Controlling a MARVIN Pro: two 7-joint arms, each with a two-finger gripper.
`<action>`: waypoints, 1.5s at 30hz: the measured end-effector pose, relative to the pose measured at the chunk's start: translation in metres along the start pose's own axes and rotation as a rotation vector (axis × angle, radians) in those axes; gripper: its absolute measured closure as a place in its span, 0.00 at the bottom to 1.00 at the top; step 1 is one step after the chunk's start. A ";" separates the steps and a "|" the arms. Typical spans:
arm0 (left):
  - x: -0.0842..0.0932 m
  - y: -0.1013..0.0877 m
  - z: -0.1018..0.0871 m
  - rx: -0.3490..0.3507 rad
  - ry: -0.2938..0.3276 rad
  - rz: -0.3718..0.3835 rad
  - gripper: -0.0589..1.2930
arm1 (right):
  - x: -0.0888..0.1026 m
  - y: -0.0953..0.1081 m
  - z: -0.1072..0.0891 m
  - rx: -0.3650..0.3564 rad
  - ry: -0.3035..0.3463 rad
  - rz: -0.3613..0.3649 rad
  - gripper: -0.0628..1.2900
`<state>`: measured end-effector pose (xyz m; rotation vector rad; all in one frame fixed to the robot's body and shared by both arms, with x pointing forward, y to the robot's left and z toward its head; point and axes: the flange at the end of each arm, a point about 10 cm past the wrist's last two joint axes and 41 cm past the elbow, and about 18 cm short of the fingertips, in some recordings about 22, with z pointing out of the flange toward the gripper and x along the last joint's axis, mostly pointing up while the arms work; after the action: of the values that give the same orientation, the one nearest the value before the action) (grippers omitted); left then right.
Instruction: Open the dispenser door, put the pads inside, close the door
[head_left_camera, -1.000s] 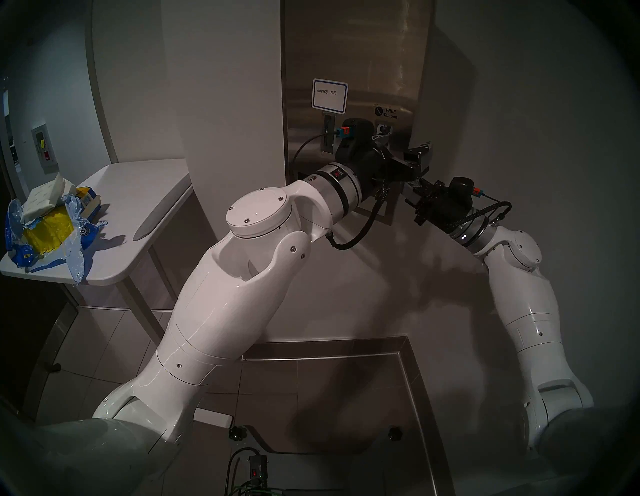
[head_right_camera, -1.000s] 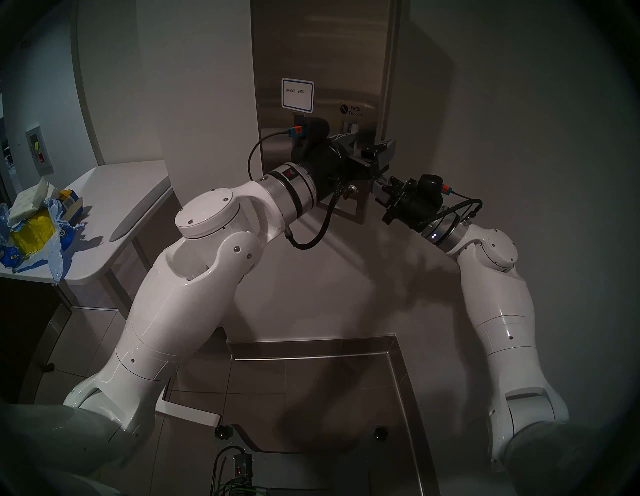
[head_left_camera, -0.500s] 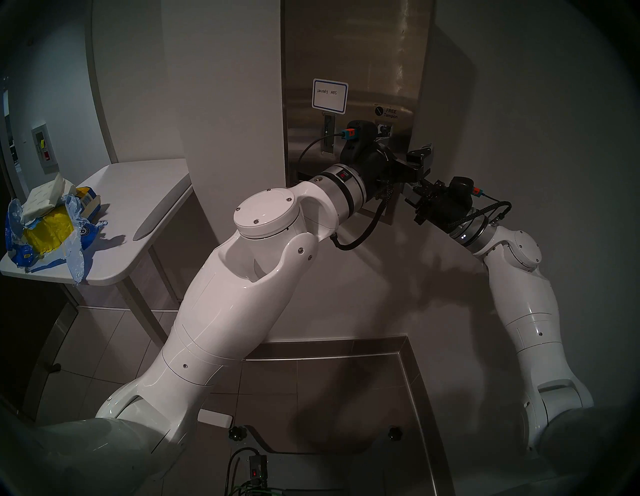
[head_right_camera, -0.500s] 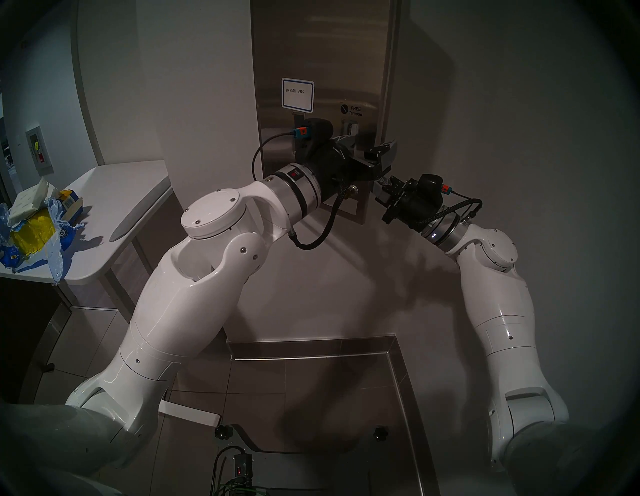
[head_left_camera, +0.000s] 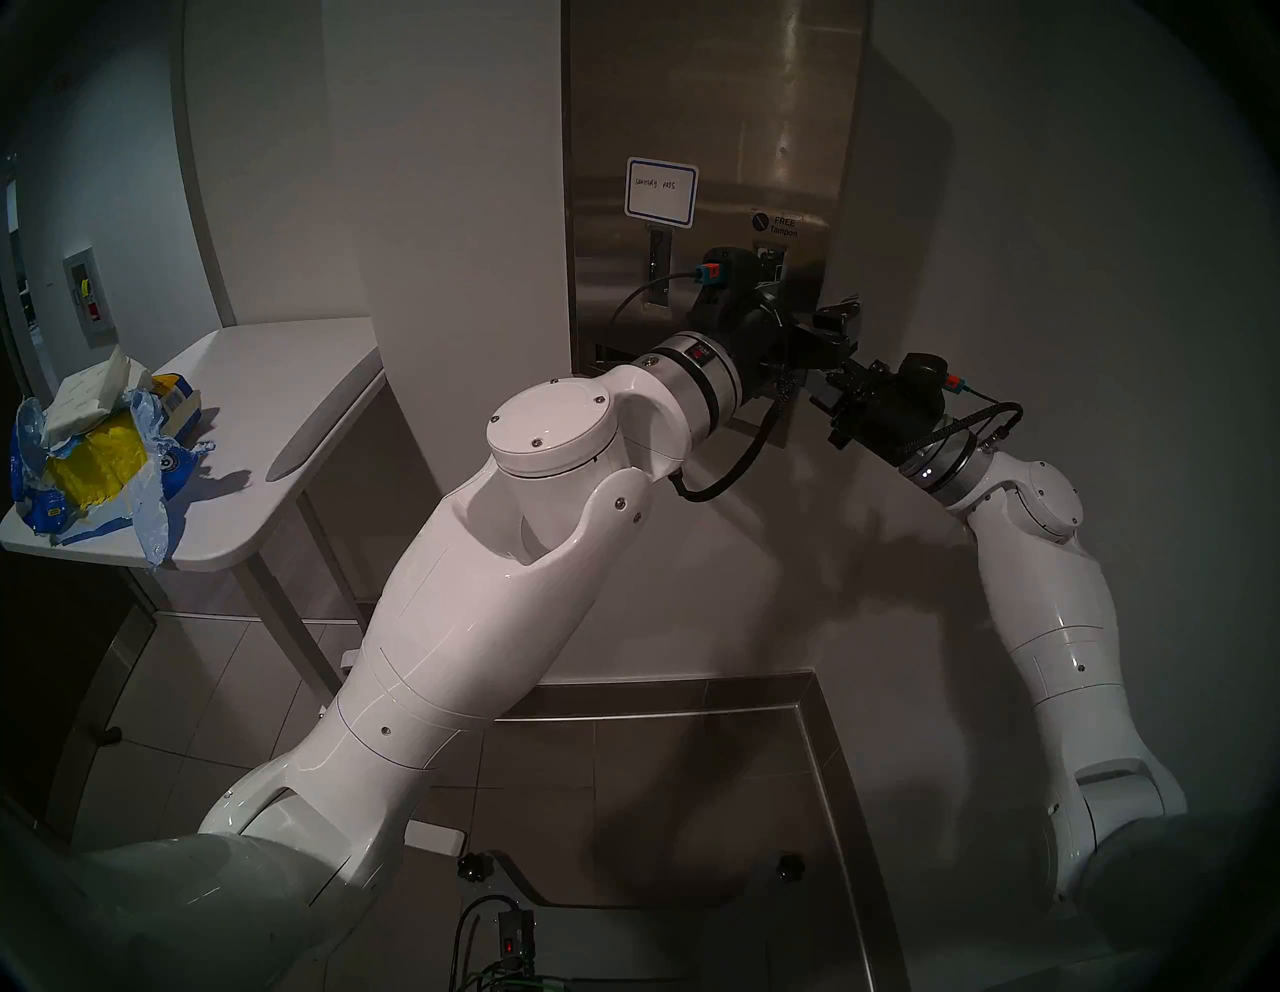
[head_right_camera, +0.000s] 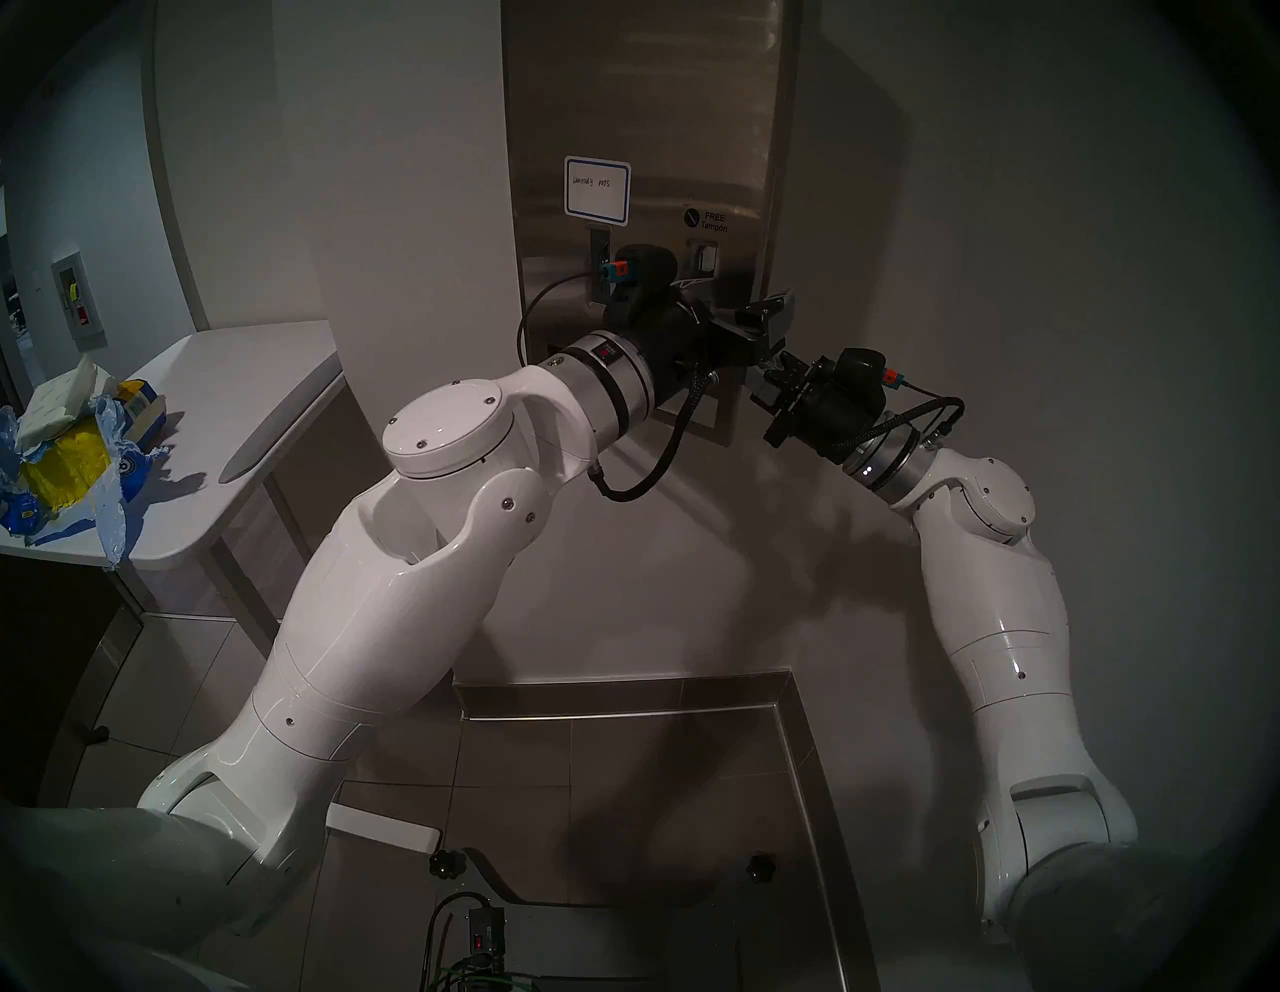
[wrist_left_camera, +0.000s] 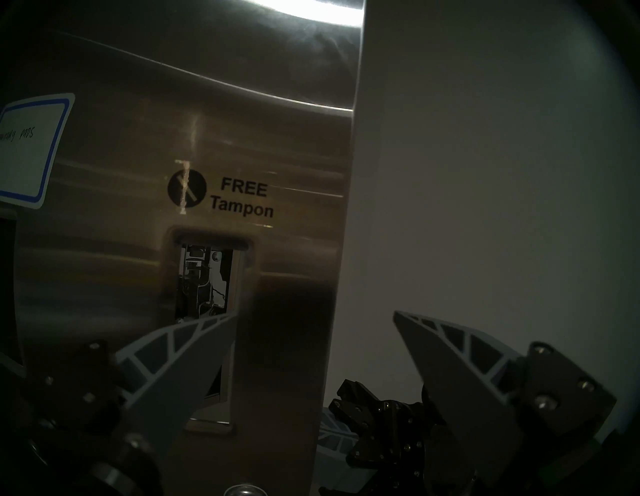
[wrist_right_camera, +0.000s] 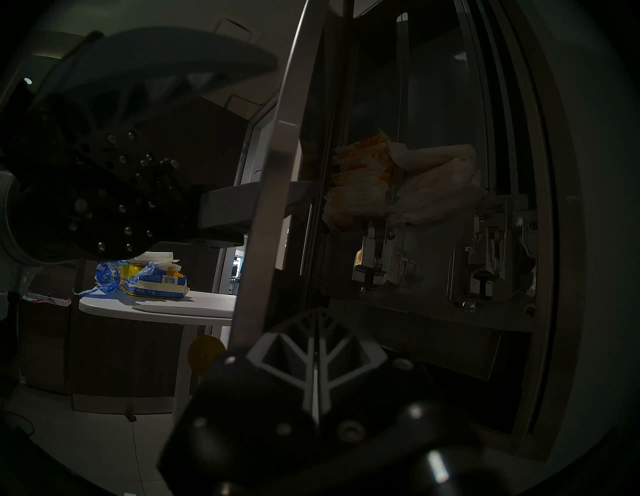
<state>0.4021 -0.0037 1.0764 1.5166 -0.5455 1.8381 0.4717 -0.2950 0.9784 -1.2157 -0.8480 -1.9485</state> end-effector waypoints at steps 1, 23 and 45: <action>0.000 -0.001 0.000 0.003 0.000 0.001 0.05 | 0.000 0.000 0.000 0.000 0.000 0.000 0.98; 0.000 -0.009 0.002 0.010 -0.003 -0.001 0.56 | 0.000 0.001 0.000 -0.007 0.000 0.000 0.98; -0.001 -0.012 0.002 0.001 -0.002 -0.007 0.72 | -0.001 0.002 -0.001 -0.019 -0.007 -0.003 0.98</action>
<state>0.4120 0.0028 1.0750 1.5193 -0.5396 1.8324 0.4733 -0.2966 0.9780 -1.2338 -0.8369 -1.9604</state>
